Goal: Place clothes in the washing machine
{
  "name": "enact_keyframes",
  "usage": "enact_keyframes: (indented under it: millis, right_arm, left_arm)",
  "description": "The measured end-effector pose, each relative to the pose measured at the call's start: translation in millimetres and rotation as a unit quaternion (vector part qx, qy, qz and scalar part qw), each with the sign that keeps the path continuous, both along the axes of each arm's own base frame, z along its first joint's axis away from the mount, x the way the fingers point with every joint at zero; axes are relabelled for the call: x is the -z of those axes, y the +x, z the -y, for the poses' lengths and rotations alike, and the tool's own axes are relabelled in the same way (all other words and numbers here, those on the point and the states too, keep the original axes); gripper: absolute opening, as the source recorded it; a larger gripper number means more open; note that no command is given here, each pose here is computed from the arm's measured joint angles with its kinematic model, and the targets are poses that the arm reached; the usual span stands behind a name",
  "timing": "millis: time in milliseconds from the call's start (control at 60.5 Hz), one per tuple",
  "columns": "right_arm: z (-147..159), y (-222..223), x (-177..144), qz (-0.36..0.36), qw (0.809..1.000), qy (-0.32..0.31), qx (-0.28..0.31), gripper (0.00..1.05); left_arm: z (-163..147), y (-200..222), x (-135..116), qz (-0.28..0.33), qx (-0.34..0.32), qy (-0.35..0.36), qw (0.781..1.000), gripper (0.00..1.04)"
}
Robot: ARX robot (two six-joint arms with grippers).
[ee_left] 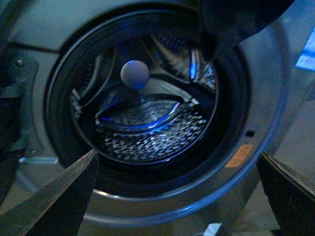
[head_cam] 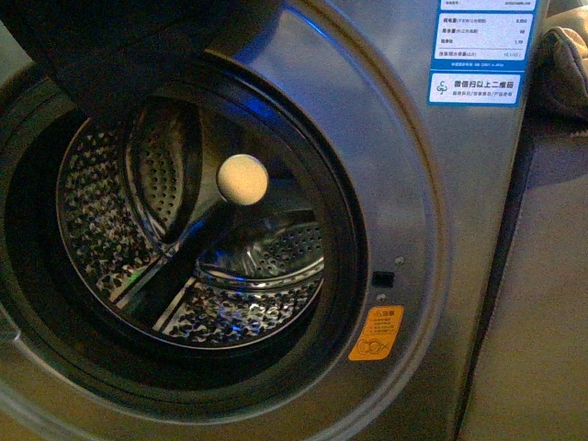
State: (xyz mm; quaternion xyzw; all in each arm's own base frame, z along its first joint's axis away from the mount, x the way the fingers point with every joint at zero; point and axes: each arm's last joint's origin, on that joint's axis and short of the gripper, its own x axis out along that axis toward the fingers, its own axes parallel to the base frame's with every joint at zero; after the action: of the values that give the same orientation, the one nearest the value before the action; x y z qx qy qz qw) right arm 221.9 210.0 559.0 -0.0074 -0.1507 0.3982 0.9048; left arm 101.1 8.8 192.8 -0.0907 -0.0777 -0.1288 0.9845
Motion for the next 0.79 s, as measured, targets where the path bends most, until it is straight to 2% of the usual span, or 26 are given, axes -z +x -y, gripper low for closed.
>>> enact_keyframes:
  millis: [50,132,182,363,562,793]
  right_arm:
    - [0,0,0,0.000,1.000,0.000,0.001,0.13]
    - [0,0,0,0.000,1.000,0.000,0.000,0.13]
    - [0,0,0,0.000,1.000,0.000,0.001,0.13]
    - [0,0,0,0.000,1.000,0.000,0.000,0.13]
    - [0,0,0,0.000,1.000,0.000,0.001,0.13]
    - [0,0,0,0.000,1.000,0.000,0.001,0.13]
  left_arm:
    - [-7,6,-19,0.014,0.020,-0.002,1.000,0.98]
    - [-17,20,-80,0.072,0.024,0.026,0.997,0.98]
    - [-18,28,-104,0.095,0.031,0.034,0.994,0.98]
    - [-6,44,-169,0.164,0.102,0.039,0.980,0.98]
    - [22,53,-200,0.192,0.173,0.026,0.966,0.98]
    - [49,75,-207,0.181,0.214,0.015,0.960,0.98]
